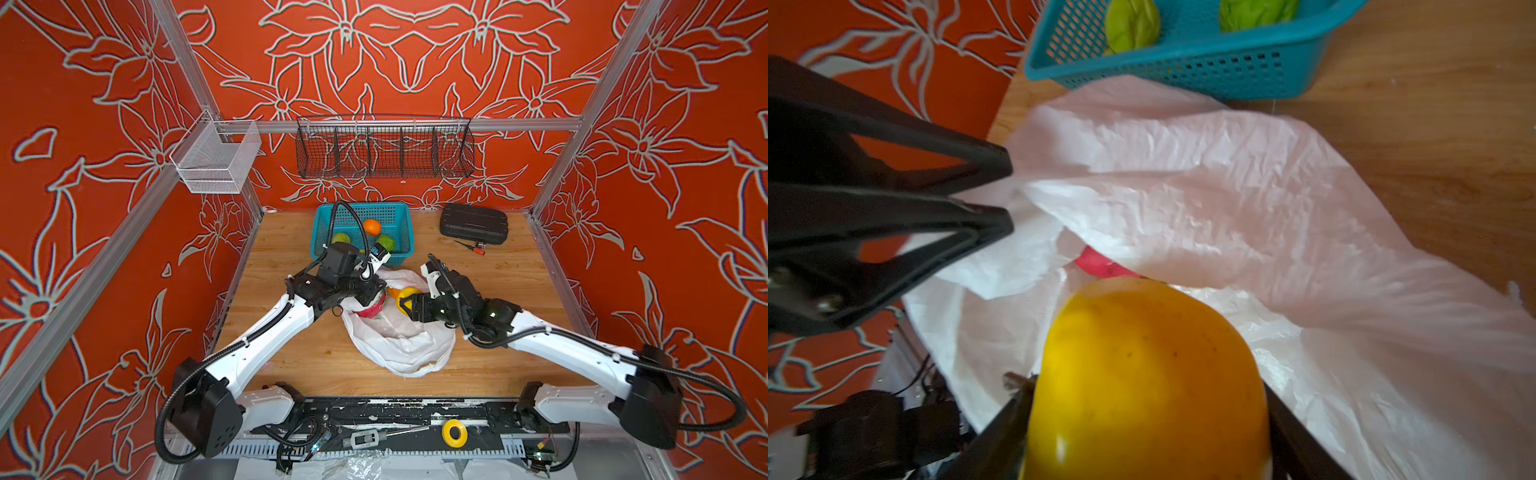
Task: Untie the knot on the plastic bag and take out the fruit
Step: 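Close the right gripper on the yellow apple and lift it from the bag, then grasp the yellow apple with the left gripper from the right gripper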
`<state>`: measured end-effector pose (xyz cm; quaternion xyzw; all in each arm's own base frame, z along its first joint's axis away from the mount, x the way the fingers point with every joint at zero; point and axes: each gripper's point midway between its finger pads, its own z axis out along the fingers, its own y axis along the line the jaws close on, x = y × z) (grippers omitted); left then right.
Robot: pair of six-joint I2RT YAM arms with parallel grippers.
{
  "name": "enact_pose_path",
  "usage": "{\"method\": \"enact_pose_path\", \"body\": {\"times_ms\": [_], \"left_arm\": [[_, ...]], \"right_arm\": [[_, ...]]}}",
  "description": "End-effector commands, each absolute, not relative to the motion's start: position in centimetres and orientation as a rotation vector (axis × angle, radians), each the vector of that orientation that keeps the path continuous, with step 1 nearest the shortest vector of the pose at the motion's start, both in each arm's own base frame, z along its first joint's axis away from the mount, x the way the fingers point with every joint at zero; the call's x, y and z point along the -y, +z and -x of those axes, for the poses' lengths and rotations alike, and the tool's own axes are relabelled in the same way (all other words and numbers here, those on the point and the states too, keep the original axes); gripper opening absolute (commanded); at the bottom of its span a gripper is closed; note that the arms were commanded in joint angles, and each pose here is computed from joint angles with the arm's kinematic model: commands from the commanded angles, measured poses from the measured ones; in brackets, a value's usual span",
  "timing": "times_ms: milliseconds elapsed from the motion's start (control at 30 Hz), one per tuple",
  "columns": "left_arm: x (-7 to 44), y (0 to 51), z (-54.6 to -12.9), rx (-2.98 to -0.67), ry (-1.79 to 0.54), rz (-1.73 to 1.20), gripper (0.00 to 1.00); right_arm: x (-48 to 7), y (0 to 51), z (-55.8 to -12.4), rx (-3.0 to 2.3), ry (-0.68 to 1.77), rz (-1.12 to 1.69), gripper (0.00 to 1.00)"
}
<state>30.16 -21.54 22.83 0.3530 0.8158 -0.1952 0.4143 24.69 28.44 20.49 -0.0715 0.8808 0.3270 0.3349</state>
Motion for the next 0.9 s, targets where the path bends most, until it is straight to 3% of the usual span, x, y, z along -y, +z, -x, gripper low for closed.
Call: {"method": "enact_pose_path", "body": {"times_ms": [0, 300, 633, 867], "left_arm": [[23.1, 26.0, -28.4, -1.863, -0.605, -0.955, 0.37], [24.9, 32.9, -26.3, -1.557, -0.722, -1.033, 0.56], [27.3, 37.6, -29.4, -1.412, -0.796, -0.952, 1.00], [29.7, 38.5, -31.2, -1.337, -0.848, -0.991, 0.98]], "right_arm": [[-27.3, 23.3, -24.8, -2.271, 0.913, 0.124, 0.62], [-25.9, 31.5, -28.3, -2.075, 1.170, -0.038, 0.62], [-26.3, 36.4, -30.4, -1.864, 1.590, -0.153, 0.61], [-27.8, 37.7, -30.2, -1.834, 1.717, -0.084, 0.61]]}}
